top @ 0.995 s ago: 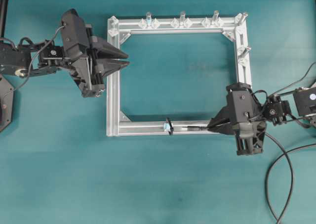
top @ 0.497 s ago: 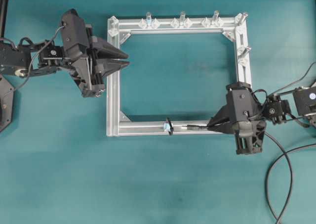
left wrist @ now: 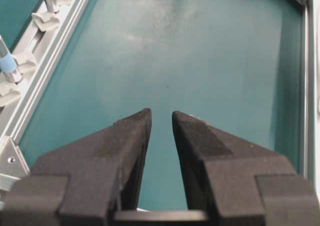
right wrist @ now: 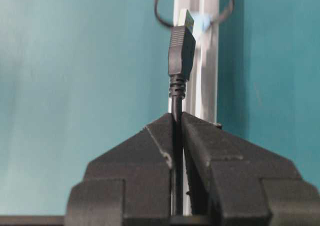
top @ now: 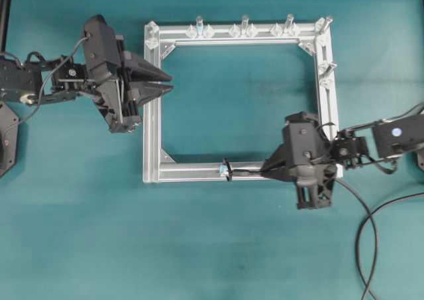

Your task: Insert the wire through the string loop located in the center.

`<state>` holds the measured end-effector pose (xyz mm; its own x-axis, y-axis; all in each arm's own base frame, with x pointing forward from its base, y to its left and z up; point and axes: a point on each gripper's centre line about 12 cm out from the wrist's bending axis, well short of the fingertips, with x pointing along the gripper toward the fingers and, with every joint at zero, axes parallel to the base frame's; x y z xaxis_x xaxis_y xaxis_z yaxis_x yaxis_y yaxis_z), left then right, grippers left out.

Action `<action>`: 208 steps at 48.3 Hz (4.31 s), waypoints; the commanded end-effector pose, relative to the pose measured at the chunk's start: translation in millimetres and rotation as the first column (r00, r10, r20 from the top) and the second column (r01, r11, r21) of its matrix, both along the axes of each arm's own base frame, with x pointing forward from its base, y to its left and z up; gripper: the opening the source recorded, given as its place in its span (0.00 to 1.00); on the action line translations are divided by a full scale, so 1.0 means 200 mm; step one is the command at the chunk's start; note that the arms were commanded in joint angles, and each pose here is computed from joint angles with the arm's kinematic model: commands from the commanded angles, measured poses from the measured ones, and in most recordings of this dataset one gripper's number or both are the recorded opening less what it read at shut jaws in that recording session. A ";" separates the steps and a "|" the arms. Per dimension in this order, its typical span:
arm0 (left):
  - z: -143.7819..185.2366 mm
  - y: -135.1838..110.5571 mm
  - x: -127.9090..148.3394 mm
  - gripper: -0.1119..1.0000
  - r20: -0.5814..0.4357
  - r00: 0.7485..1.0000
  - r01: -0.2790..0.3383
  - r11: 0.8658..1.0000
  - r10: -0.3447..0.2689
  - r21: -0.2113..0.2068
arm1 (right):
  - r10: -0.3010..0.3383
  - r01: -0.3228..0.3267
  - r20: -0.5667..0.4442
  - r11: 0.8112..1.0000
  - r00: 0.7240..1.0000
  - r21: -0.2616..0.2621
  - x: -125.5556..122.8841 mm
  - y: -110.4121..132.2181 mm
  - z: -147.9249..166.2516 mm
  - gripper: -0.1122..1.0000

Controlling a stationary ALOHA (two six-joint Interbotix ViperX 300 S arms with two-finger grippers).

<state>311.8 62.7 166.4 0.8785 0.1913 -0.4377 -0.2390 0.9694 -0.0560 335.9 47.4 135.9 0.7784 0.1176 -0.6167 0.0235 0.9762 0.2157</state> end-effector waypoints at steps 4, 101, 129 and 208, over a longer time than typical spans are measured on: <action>0.05 -0.02 0.01 0.35 0.030 0.999 0.014 1.000 -0.015 0.005 | -0.005 0.005 0.053 1.000 0.999 0.005 0.11 0.00 0.05 0.16; 0.11 -0.36 0.14 0.89 -0.259 0.936 0.228 0.971 -0.239 -0.073 | -0.022 0.022 0.057 1.000 0.998 0.003 0.23 -0.02 0.04 0.16; 0.06 -0.53 0.43 0.89 -0.270 0.911 0.302 0.950 -0.312 -0.079 | -0.024 0.024 0.058 1.000 0.998 0.005 0.23 -0.02 0.04 0.16; -0.17 -0.48 0.43 0.25 -0.298 0.911 0.275 0.958 -0.285 -0.076 | -0.022 0.021 0.086 1.000 0.996 0.007 0.28 -0.02 0.08 0.16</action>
